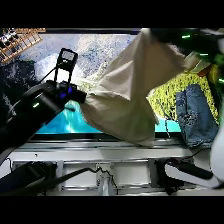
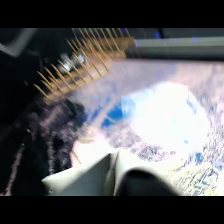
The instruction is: Fold the clothes and pants, and hang the long-sleeved shirts on hangers.
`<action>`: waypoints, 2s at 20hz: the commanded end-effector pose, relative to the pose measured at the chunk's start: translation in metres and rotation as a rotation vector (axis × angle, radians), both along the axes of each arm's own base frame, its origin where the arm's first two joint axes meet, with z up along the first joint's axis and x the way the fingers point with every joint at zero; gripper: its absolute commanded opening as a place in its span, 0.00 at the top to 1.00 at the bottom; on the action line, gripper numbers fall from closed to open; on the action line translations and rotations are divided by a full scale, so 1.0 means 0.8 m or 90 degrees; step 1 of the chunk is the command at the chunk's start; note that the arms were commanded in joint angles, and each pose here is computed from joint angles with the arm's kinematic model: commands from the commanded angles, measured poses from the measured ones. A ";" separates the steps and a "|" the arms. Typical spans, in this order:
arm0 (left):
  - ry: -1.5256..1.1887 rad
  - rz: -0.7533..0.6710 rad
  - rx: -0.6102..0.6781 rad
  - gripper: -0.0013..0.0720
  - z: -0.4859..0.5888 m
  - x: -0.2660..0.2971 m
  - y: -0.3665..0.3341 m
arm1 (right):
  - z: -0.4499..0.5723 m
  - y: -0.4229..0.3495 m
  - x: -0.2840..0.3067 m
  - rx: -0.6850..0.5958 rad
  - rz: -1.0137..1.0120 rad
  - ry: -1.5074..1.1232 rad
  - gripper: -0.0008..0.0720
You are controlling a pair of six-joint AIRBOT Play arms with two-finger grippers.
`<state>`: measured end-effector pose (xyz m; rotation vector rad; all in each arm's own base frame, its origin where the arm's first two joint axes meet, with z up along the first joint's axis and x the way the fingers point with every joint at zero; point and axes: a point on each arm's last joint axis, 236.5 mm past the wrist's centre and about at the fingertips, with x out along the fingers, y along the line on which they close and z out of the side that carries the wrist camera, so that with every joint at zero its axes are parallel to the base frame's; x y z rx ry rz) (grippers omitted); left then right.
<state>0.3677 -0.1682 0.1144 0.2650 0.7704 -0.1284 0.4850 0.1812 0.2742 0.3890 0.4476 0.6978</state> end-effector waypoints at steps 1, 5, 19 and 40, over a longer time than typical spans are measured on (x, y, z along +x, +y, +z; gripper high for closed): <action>-0.008 0.140 -0.128 0.73 -0.079 0.087 0.044 | -0.113 0.036 0.069 0.019 -0.030 0.106 0.33; 0.032 0.249 -0.182 0.13 -0.099 0.095 0.106 | -0.126 0.039 0.043 0.007 0.011 0.163 0.41; 0.383 0.171 -0.312 0.31 -0.216 -0.106 0.042 | -0.167 0.012 -0.165 -0.152 0.080 0.295 0.59; 0.368 0.165 -0.470 0.96 -0.224 -0.063 -0.005 | -0.176 -0.031 -0.320 -0.141 -0.001 0.389 0.59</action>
